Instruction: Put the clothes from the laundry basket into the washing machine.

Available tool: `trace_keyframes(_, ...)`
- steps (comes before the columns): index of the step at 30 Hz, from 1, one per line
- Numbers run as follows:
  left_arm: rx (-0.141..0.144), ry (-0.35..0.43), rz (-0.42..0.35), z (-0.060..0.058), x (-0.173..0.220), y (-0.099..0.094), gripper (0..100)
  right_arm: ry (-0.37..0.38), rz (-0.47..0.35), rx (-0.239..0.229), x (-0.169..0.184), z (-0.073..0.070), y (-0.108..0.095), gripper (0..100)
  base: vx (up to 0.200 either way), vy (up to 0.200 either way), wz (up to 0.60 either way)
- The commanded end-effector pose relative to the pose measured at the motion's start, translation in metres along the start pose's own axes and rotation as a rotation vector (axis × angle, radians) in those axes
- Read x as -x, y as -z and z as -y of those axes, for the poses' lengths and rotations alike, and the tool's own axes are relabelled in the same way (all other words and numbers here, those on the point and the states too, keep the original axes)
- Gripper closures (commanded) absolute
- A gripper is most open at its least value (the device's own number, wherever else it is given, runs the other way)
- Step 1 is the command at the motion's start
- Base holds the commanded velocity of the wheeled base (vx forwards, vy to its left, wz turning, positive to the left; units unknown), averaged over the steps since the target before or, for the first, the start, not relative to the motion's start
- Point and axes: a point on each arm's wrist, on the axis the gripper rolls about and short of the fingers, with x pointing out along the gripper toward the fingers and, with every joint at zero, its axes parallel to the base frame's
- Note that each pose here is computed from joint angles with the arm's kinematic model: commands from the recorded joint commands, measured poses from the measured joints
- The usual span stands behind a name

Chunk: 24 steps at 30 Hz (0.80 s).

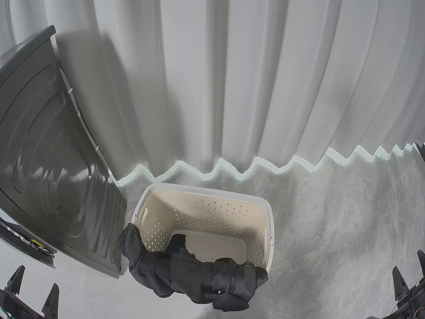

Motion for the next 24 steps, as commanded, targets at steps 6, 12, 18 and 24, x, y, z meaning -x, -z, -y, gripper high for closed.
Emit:
trace_keyframes(6, -0.002, 0.001, 0.000, 0.0000, 0.0000, 0.0049, 0, -0.001, -0.001, 0.000, 0.0000, 0.0000, 0.0054, 0, 0.000, 0.000, 0.00)
trace_keyframes(12, -0.002, 0.001, 0.000, 0.0000, 0.0000, 0.0049, 0, -0.001, -0.001, 0.000, 0.0000, 0.0000, 0.0054, 0, 0.000, 0.000, 0.00)
trace_keyframes(18, -0.002, 0.001, 0.000, 0.0000, 0.0000, 0.0049, 0, -0.001, -0.001, 0.000, 0.0000, 0.0000, 0.0054, 0, 0.000, -0.133, 0.00)
trace_keyframes(24, -0.002, 0.001, 0.000, 0.0000, 0.0000, 0.0049, 0, -0.001, -0.001, 0.000, 0.0000, 0.0000, 0.0054, 0, 0.000, -0.100, 0.00)
